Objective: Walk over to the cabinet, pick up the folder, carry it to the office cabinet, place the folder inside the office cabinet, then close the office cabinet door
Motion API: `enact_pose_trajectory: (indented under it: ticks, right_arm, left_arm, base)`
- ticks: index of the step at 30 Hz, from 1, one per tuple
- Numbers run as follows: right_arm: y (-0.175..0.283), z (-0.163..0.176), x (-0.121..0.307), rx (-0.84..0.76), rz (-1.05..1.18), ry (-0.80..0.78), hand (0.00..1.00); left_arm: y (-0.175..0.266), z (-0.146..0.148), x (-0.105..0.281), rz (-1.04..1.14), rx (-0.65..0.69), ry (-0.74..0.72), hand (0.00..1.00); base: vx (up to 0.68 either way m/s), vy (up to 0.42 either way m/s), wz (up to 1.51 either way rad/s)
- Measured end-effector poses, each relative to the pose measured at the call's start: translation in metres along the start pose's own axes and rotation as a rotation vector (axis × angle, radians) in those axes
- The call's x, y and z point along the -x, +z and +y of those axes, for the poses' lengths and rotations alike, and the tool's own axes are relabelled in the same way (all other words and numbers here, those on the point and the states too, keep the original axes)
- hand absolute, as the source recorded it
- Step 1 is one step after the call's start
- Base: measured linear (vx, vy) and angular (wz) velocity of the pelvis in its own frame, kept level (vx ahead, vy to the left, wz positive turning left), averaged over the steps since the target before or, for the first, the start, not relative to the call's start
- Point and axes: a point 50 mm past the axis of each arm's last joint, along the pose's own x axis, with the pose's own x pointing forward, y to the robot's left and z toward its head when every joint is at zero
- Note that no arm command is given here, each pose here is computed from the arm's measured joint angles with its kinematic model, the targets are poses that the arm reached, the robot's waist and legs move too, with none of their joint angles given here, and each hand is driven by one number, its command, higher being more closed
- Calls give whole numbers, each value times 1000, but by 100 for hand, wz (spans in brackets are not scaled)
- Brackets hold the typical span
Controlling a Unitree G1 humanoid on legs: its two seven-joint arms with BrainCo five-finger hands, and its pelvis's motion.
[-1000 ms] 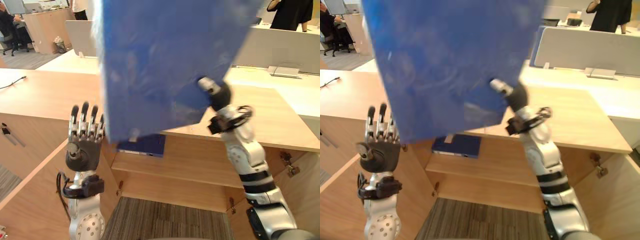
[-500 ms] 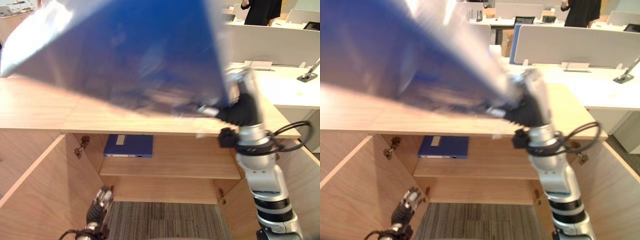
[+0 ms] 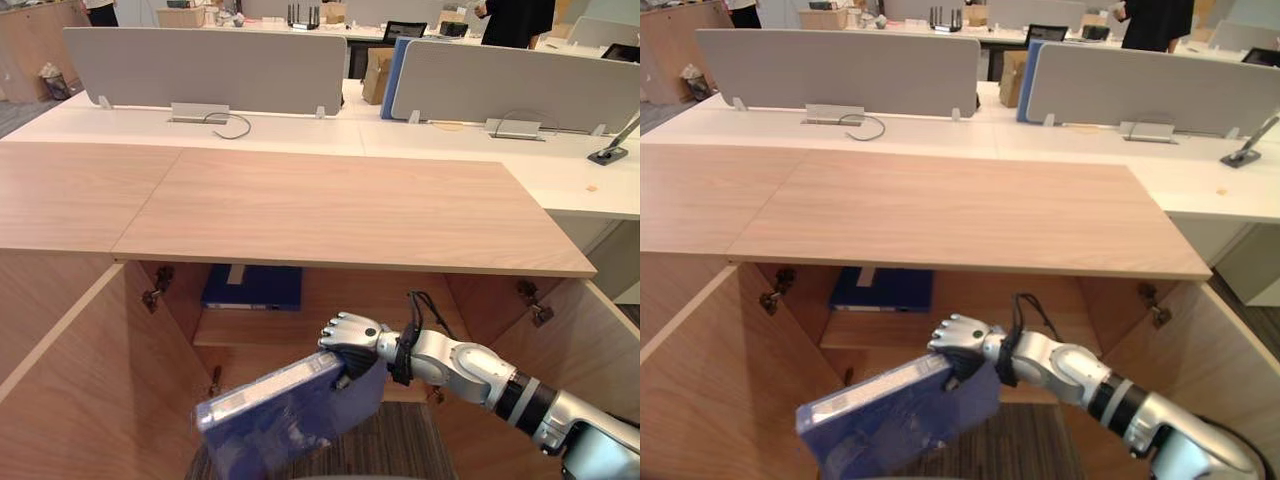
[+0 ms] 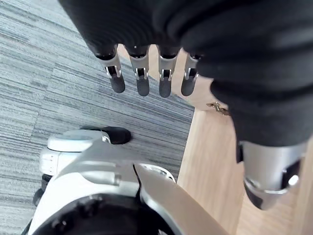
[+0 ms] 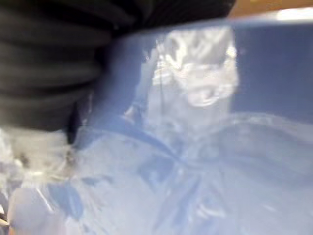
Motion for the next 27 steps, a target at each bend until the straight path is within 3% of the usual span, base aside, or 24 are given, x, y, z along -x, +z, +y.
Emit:
enact_pose_trajectory:
  ticks: [7,11,14,18,23,27]
  right_arm:
    - [-25,45,-10,130,99,291,100]
    - [-40,44,-20,90,220,266,100]
    - [-71,11,-13,-59,418,37,100]
    - [-105,-52,2,-360,589,-425,100]
    - [-110,-108,27,-650,528,-883,100]
    - [-117,-124,50,-862,484,-1123,100]
  left_arm:
    - [18,3,-5,-43,-19,86,0]
    - [30,-1,-8,-85,-11,130,0]
    - [57,-6,-11,-190,-13,141,0]
    - [81,-19,-11,-283,-33,109,0]
    - [101,-39,-7,-379,-4,61,0]
    - [114,-49,-3,-439,45,60,0]
  base:
    - [-48,27,-23]
    - [-99,31,1]
    - [-143,78,43]
    - [-105,69,27]
    - [-58,4,15]
    - [-7,-3,2]
